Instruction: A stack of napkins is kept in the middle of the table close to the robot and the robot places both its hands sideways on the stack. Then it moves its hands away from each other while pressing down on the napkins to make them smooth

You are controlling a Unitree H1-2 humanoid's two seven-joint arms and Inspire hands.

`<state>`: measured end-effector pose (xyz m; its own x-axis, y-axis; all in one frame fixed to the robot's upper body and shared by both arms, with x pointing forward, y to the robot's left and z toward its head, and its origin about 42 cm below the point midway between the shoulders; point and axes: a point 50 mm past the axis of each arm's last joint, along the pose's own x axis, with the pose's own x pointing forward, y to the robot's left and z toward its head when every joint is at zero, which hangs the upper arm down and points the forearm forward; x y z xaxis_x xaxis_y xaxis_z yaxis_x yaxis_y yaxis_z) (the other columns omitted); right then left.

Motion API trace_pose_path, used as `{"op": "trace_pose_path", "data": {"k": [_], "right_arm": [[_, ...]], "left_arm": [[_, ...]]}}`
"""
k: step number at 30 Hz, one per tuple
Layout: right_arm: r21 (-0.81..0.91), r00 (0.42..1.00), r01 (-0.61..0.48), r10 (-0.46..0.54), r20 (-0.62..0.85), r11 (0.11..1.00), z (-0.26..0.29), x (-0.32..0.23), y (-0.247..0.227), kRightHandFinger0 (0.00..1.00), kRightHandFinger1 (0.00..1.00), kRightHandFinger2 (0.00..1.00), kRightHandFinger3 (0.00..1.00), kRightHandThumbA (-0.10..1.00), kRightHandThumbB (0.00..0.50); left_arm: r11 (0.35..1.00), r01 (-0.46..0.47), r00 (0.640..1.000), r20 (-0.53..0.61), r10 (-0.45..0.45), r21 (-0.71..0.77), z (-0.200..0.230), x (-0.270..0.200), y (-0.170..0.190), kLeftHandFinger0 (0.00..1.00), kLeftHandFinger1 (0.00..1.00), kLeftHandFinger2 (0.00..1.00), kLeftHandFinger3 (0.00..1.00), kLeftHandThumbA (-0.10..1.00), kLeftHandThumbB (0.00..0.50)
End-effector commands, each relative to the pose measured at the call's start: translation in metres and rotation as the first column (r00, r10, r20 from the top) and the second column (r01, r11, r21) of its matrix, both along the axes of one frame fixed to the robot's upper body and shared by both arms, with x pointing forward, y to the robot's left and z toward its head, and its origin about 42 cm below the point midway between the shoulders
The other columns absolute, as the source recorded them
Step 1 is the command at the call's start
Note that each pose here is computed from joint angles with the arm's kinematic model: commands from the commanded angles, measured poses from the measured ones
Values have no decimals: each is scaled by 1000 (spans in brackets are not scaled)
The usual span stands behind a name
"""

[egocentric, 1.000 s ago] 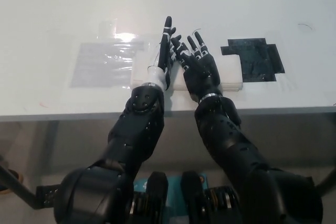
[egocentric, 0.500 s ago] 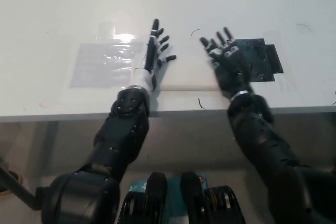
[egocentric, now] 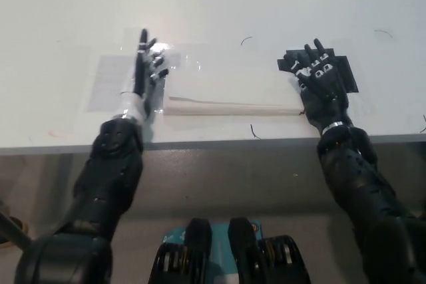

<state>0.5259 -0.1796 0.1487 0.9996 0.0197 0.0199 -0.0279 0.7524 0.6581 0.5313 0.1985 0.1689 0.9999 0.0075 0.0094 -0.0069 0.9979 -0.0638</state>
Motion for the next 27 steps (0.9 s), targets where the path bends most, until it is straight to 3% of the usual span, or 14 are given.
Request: {"op": "trace_pose_path", "data": {"k": [1, 4, 8, 10, 13, 15, 16, 17, 19, 22, 23, 24, 25, 27], "right_arm": [[16, 999, 14, -15, 29, 1000, 3, 1, -12, 1000, 1000, 1000, 1000, 1000, 232], [0, 998, 20, -20, 67, 1000, 9, 3, -12, 1000, 1000, 1000, 1000, 1000, 220], [-68, 983, 32, -19, 184, 997, 34, 8, -13, 1000, 1000, 1000, 1000, 1000, 271], [-121, 959, 49, -13, 284, 991, 54, 4, -16, 1000, 1000, 1000, 1000, 1000, 292], [-190, 896, 66, 26, 444, 979, 90, -14, -18, 1000, 1000, 1000, 1000, 1000, 278], [-230, 832, 89, 54, 551, 969, 121, -36, -19, 1000, 1000, 1000, 1000, 1000, 288], [-237, 807, 89, 69, 586, 967, 133, -48, -19, 1000, 1000, 1000, 1000, 1000, 317], [-247, 773, 113, 71, 631, 962, 146, -62, -18, 1000, 1000, 1000, 1000, 1000, 328], [-274, 685, 175, 83, 724, 946, 166, -92, -16, 1000, 1000, 1000, 1000, 1000, 337], [-297, 617, 215, 106, 780, 930, 177, -121, -15, 1000, 1000, 1000, 1000, 1000, 345], [-324, 578, 245, 131, 806, 914, 180, -142, -15, 1000, 1000, 1000, 1000, 1000, 355], [-328, 563, 258, 135, 815, 909, 181, -152, -15, 1000, 1000, 1000, 1000, 1000, 356], [-329, 544, 267, 140, 827, 906, 180, -161, -13, 1000, 1000, 1000, 1000, 1000, 355], [-330, 519, 280, 147, 842, 901, 177, -182, -11, 1000, 1000, 1000, 1000, 1000, 341]], "left_arm": [[1000, 10, 998, 60, -9, -6, 26, 8, 9, 1000, 1000, 1000, 1000, 1000, 324], [1000, 18, 997, 69, -17, -15, 30, 7, 13, 1000, 1000, 1000, 1000, 1000, 306], [1000, 30, 994, 106, -29, -6, 42, 4, 15, 1000, 1000, 1000, 1000, 1000, 304], [998, 55, 988, 141, -55, 6, 55, 3, 9, 1000, 1000, 1000, 1000, 1000, 336], [993, 105, 968, 222, -113, 44, 72, -5, 0, 1000, 1000, 1000, 1000, 1000, 302], [987, 146, 945, 286, -158, 63, 86, -18, -10, 1000, 1000, 1000, 1000, 1000, 339], [983, 160, 930, 321, -179, 85, 94, -25, -15, 1000, 1000, 1000, 1000, 1000, 339], [974, 197, 908, 355, -223, 109, 104, -35, -21, 1000, 1000, 1000, 1000, 1000, 294], [963, 200, 853, 452, -261, 180, 120, -62, -31, 1000, 1000, 1000, 1000, 1000, 263], [950, 217, 792, 529, -305, 223, 133, -91, -38, 1000, 1000, 1000, 1000, 1000, 228], [947, 213, 750, 581, -317, 242, 139, -115, -41, 1000, 1000, 1000, 1000, 1000, 254], [945, 216, 734, 598, -322, 244, 142, -127, -42, 1000, 1000, 1000, 1000, 1000, 263], [942, 225, 717, 612, -333, 249, 143, -142, -42, 1000, 1000, 1000, 1000, 1000, 308], [937, 229, 672, 654, -347, 262, 144, -171, -41, 1000, 1000, 1000, 1000, 1000, 317]]}}
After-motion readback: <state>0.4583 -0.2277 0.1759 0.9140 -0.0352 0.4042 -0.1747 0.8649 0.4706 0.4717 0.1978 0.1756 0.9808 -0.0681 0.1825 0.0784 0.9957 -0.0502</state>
